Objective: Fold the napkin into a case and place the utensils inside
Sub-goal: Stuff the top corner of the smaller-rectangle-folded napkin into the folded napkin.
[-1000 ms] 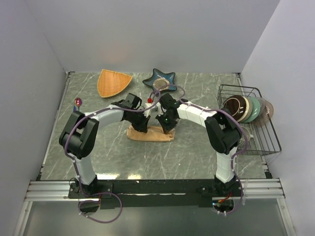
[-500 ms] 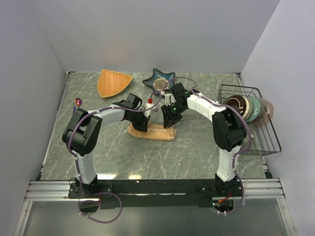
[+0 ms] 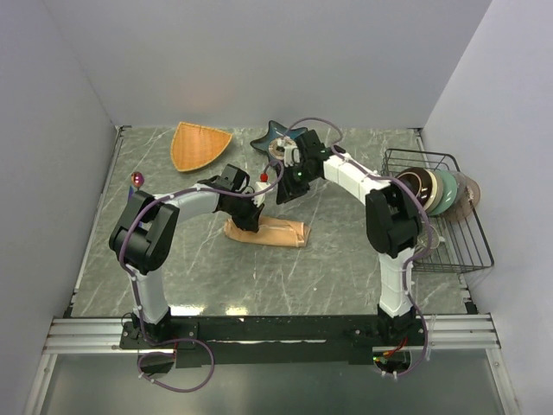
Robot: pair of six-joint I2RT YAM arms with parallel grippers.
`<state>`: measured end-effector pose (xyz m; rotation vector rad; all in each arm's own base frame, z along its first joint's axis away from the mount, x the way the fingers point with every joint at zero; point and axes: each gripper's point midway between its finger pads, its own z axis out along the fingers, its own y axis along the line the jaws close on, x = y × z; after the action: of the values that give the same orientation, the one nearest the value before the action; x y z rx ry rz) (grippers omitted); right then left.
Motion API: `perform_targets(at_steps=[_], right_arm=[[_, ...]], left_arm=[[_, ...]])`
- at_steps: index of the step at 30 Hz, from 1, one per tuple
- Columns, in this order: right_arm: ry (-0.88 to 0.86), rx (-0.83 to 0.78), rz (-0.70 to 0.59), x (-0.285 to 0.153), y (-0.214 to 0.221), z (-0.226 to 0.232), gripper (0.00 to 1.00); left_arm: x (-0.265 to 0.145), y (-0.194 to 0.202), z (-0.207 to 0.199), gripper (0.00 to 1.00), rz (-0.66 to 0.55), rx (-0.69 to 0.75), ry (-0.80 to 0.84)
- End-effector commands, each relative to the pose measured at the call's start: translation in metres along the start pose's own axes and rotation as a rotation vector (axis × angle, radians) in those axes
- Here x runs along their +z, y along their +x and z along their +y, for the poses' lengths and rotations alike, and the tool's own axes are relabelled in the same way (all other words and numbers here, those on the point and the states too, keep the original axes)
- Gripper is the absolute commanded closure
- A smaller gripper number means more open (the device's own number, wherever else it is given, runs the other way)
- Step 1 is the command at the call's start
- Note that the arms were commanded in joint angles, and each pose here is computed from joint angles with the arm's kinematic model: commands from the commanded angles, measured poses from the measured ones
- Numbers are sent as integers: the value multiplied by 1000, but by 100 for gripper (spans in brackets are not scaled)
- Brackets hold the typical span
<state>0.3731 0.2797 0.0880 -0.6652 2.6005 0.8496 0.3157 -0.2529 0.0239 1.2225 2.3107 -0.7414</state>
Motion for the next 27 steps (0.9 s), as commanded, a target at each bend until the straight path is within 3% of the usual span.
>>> perform_targets(at_steps=[1,13,27], right_arm=[[-26,-39,-40,24,-22,15,60],[-66,-77,26,59,5,22,59],[-91,-61,100,70,40,22,65]], left_arm=[[9,39,-3,99,119,-20,10],[5,38,-7,99,101,-9,13],[4,44,-16,99,100,-14,31]])
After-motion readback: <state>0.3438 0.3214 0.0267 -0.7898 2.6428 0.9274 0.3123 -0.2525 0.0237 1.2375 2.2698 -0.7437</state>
